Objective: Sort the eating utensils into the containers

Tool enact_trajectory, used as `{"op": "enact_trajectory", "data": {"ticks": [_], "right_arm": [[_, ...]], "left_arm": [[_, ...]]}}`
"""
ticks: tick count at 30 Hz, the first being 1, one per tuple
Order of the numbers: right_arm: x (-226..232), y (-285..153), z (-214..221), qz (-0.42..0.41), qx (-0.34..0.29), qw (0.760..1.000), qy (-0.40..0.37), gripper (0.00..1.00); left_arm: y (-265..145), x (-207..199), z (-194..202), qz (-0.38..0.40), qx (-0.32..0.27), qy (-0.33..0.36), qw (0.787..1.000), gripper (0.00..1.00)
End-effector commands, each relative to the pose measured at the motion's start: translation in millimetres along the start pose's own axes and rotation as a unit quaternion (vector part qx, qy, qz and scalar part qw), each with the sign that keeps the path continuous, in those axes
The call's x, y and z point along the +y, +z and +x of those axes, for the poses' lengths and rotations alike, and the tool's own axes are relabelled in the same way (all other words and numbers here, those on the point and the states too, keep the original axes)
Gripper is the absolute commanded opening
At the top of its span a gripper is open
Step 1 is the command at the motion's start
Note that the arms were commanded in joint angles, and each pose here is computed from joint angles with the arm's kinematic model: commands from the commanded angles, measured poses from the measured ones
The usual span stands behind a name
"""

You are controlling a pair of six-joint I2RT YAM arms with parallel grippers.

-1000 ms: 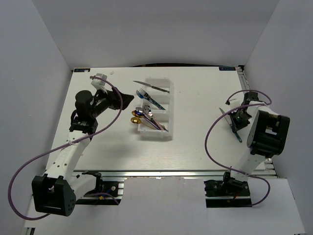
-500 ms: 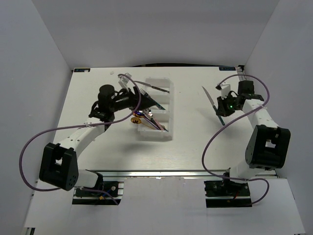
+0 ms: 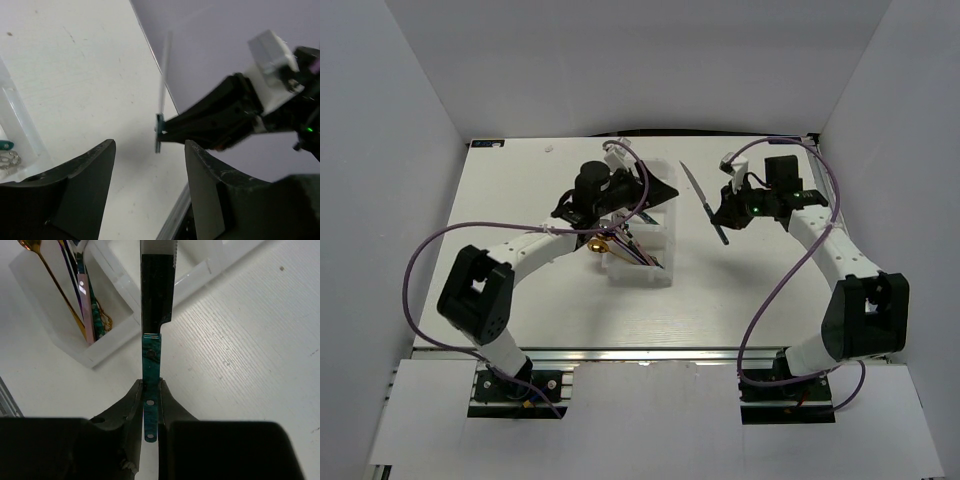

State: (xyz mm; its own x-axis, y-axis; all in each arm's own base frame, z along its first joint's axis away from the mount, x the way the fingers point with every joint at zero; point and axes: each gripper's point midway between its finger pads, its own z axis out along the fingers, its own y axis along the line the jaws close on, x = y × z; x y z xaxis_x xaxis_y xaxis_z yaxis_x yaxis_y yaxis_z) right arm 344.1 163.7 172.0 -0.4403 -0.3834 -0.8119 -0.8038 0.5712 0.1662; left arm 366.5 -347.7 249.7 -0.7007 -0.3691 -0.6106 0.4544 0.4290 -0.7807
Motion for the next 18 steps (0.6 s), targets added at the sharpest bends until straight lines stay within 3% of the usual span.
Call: {"op": "enact_trajectory", "data": {"ticks": [1,9,18], "right_arm": [[14,-11,-33,-0.016,-0.058,0.998,-0.022,0.0],[31,-7,-28,-0.041,-0.063,0.997,-0.024,0.0],[29,-10,-32,-0.029,-0.074,0.996,-0.031,0.0]], "left_arm": [[15,-11,-28,-0.009,-0.052,0.013,0.999,0.68],[50,-26,-22,0.008,-0.042,0.03,0.999,0.67],[49,-30,-15,0.008,-0.038,0.029,0.999,0.6]]}}
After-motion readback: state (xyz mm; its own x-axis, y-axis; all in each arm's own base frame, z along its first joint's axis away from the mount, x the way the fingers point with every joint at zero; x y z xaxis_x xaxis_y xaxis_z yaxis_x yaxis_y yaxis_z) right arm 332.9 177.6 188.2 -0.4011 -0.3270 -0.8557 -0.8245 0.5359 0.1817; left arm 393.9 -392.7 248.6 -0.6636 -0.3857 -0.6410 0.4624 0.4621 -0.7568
